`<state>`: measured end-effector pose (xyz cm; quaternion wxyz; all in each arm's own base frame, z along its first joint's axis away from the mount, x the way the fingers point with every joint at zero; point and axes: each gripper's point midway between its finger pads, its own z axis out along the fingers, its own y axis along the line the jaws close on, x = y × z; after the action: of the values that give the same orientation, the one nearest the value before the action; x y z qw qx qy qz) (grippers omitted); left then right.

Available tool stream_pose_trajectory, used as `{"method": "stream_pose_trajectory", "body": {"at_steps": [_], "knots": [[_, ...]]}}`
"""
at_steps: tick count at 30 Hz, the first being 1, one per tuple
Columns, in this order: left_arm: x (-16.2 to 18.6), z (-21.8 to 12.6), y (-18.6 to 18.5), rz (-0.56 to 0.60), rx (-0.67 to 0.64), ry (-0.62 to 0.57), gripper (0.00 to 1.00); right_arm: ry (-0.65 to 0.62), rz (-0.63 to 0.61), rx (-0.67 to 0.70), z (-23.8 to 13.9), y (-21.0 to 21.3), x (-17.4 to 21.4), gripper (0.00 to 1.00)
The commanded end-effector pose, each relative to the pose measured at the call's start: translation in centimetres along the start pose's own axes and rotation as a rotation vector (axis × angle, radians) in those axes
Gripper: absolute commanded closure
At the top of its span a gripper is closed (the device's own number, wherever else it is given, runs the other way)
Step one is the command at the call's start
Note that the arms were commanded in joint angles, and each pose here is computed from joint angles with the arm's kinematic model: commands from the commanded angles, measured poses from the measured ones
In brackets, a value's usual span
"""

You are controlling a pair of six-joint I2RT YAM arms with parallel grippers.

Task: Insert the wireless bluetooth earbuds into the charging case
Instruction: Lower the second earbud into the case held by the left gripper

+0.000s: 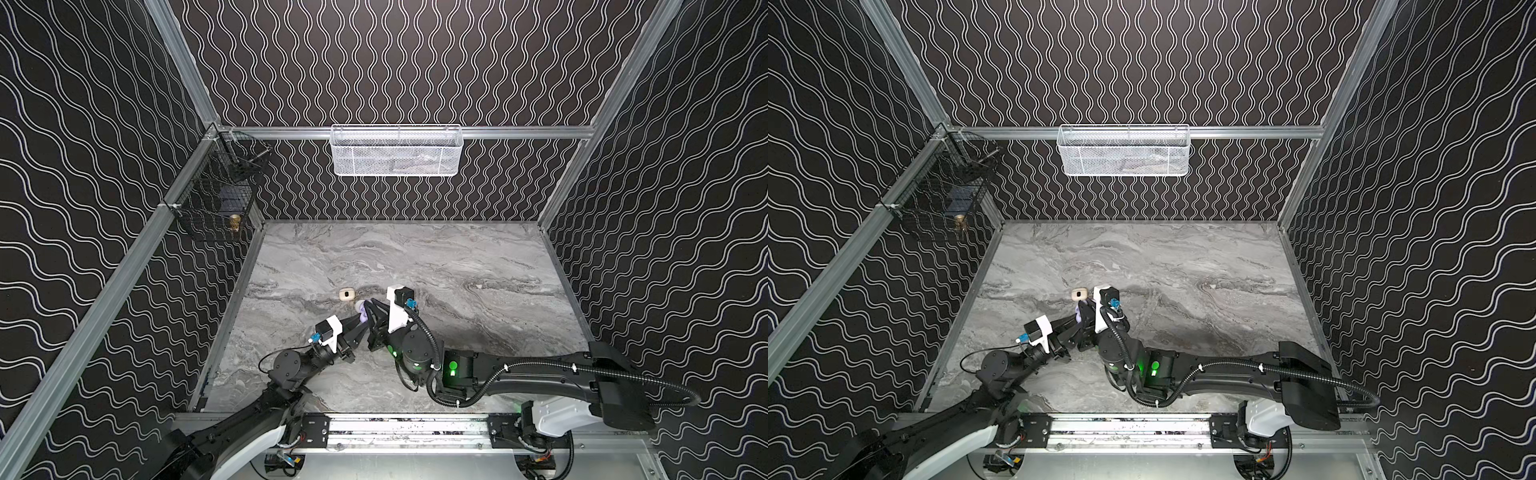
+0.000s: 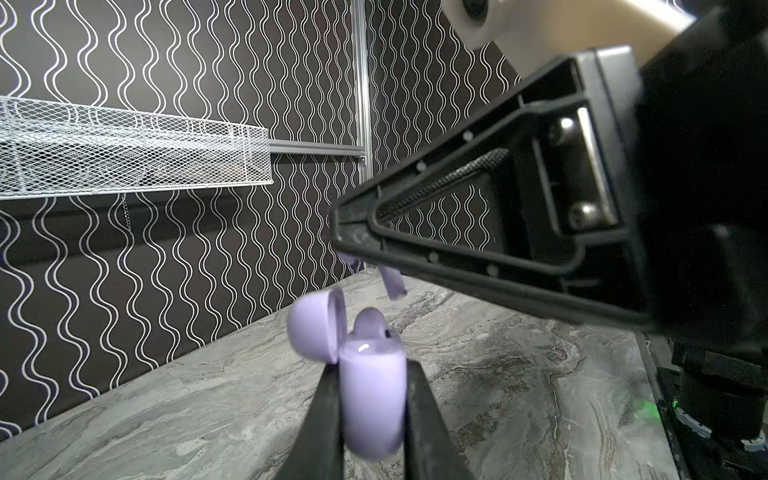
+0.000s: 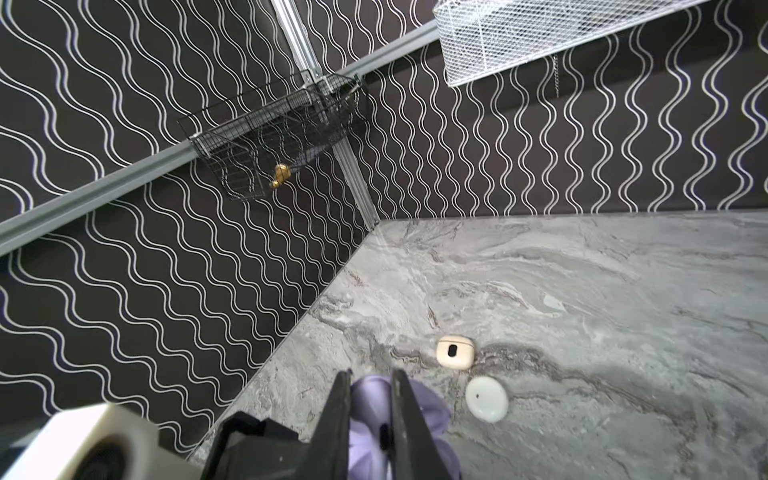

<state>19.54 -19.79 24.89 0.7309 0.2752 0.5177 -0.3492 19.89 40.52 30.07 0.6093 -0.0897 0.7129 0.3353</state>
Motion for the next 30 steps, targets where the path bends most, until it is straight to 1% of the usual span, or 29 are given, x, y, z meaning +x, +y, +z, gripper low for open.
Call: {"method": "stream_pose_trajectory", "body": {"at_steps": [1, 9, 13, 22, 26, 28, 30], "knots": [[1.0, -0.9, -0.4, -0.009, 0.011, 0.012, 1.0, -0.055, 0.009, -0.02, 0.4, 0.8, -1.2, 0.85], [0.9, -0.5, -0.3, -0.028, 0.008, 0.043, 1.0, -0.065, 0.0, -0.049, 0.7, 0.8, 0.6, 0.87], [0.7, -0.7, -0.2, -0.031, -0.003, 0.033, 1.0, -0.102, -0.004, -0.076, 0.2, 0.7, 0.3, 0.87], [0.4, -0.6, -0.3, -0.057, 0.004, 0.02, 1.0, -0.134, 0.0, -0.145, -0.9, 0.5, 0.9, 0.88], [0.5, -0.6, -0.3, -0.052, 0.008, 0.021, 1.0, -0.165, 0.006, -0.152, -1.3, 0.4, 0.2, 0.88], [0.8, -0.6, -0.1, -0.054, -0.008, 0.036, 1.0, -0.168, 0.009, -0.124, -1.6, -0.1, -0.6, 0.88], [1.7, -0.5, 0.9, -0.072, -0.06, 0.075, 1.0, -0.117, 0.028, -0.046, -1.9, -1.6, -0.7, 0.9]]}}
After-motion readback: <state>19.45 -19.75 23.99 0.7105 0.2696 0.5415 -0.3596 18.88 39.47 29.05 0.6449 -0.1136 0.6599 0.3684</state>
